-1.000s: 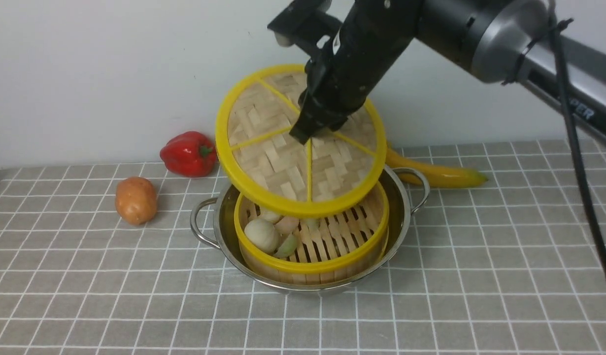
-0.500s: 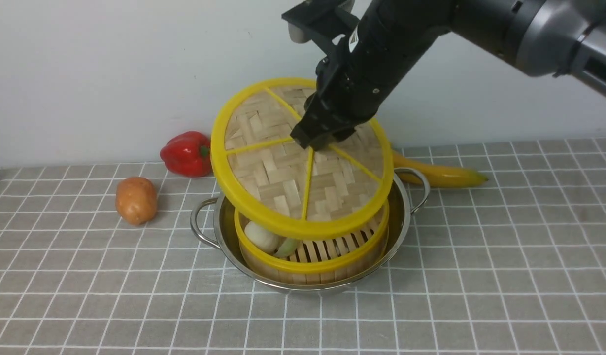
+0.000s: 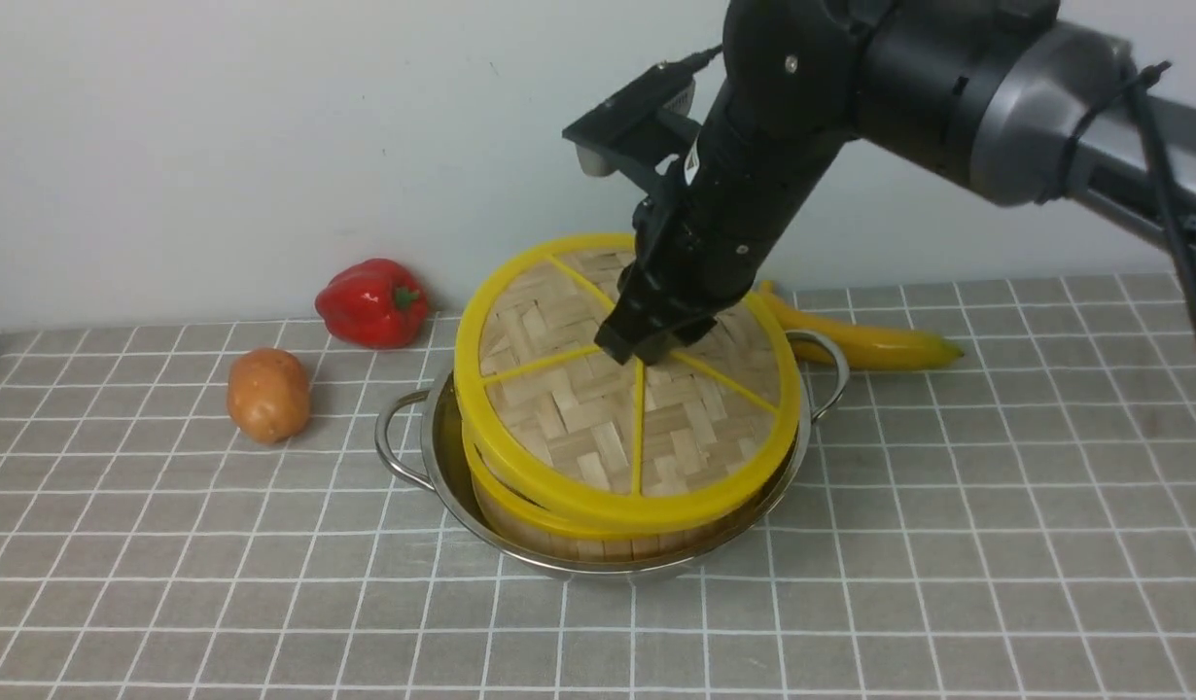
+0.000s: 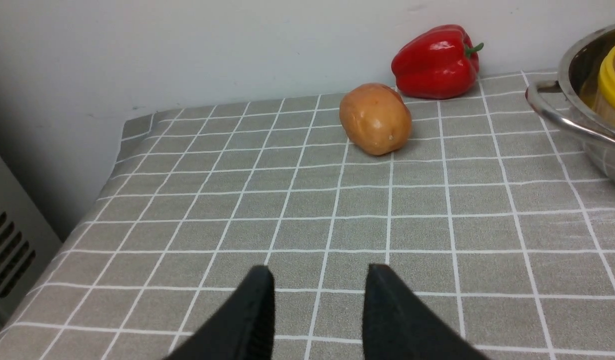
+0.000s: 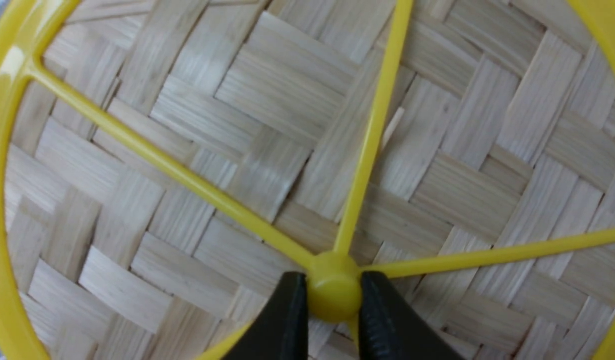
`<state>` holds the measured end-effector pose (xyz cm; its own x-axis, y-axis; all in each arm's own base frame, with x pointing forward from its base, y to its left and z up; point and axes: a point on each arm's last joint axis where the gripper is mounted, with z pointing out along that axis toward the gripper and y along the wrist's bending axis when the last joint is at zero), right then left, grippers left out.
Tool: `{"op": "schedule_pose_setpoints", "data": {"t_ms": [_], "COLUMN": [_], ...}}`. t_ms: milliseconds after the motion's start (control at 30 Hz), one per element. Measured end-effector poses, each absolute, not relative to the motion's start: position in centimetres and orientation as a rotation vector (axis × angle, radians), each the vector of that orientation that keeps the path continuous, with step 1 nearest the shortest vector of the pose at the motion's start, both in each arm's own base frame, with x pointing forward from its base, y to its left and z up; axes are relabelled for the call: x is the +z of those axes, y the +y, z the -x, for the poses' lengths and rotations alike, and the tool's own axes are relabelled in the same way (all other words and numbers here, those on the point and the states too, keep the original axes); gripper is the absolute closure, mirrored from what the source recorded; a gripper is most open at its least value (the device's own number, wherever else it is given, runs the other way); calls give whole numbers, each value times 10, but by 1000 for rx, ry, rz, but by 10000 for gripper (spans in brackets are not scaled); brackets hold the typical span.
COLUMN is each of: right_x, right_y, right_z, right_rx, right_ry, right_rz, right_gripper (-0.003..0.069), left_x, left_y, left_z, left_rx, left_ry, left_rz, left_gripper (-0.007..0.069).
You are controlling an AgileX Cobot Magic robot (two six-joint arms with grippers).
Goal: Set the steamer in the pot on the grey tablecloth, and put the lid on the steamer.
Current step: 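Place the bamboo steamer lid onto the steamer basket in the pot with the right gripper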
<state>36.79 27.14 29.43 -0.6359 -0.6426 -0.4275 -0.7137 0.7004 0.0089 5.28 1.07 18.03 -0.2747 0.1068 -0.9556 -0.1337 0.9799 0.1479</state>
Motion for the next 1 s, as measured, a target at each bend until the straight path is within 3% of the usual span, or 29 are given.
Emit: {"op": "schedule_pose_setpoints", "data": {"t_ms": [267, 1000], "right_x": [267, 247], "right_y": [277, 286], "right_z": [-376, -389], "right_rx": [211, 145], "right_ry": [2528, 2387], "right_rz": [1148, 1289], "right_gripper": [515, 515], "left_x": [180, 180], "left_y": [11, 11], "left_z": [-53, -53], "left_rx": [231, 231], "left_ry": [1835, 1835], "left_rz": [20, 20], "left_gripper": [382, 382]}}
